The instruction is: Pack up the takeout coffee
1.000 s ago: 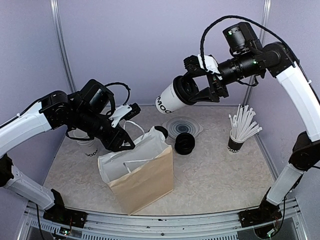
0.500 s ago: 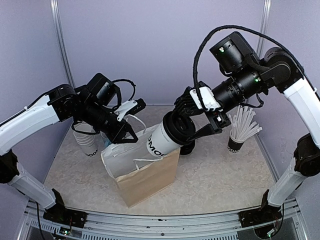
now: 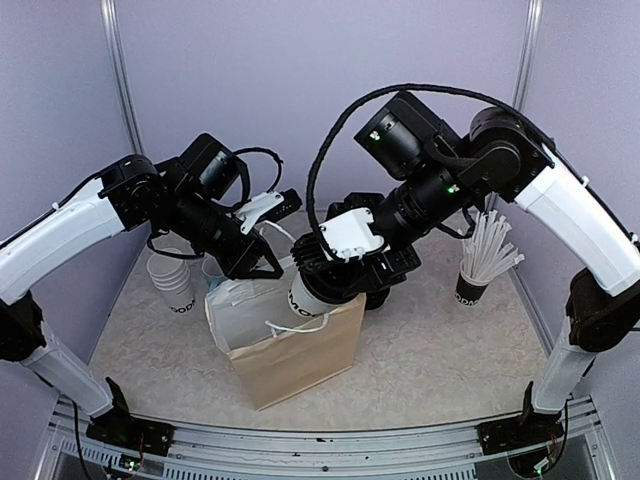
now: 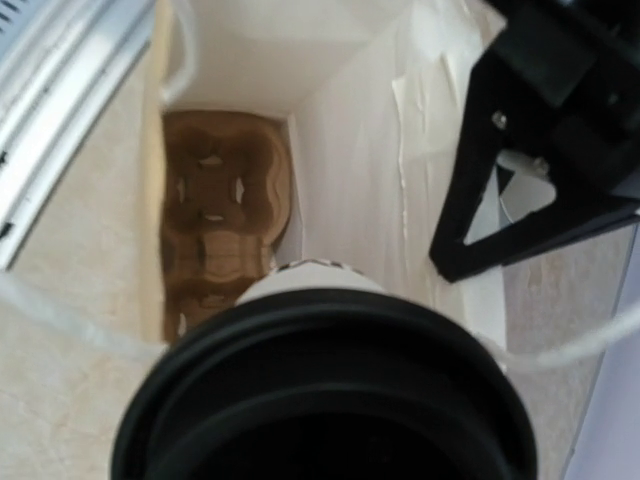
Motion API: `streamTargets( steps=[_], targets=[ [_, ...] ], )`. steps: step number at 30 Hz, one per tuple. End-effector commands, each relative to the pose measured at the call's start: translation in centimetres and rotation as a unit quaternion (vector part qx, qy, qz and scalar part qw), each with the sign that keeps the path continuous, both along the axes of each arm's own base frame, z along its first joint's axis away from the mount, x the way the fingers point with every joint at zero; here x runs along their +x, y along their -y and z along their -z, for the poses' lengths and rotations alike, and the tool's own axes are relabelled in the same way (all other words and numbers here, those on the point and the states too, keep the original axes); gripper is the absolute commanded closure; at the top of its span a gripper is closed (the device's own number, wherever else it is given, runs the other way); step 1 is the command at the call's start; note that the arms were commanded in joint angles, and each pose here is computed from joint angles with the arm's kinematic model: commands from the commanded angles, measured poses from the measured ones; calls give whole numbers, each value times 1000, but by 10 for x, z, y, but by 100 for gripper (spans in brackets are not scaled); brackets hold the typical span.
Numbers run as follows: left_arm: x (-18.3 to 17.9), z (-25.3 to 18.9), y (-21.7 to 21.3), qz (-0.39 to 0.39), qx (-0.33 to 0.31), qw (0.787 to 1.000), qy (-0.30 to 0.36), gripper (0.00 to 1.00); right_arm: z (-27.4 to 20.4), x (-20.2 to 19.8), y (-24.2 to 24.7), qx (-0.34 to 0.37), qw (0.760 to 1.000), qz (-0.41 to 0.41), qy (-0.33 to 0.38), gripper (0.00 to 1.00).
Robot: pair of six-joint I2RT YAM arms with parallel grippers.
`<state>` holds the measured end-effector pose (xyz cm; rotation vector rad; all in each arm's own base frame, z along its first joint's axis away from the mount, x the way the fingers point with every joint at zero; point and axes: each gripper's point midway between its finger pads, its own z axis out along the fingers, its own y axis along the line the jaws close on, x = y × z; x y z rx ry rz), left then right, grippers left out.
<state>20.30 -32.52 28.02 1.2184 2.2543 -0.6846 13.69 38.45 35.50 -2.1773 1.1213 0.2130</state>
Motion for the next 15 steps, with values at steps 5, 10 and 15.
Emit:
streamTargets(
  steps=[5,10,15],
  targets=[
    [-5,-7,12,46,22,998,30,98,19,23,-22,-30,998,29,42,47],
    [5,-6,15,37,38,997,50,97,34,28,-27,-51,997,36,47,47],
    [12,-7,16,32,47,996,65,92,48,27,-31,-72,996,38,42,47]
  ],
)
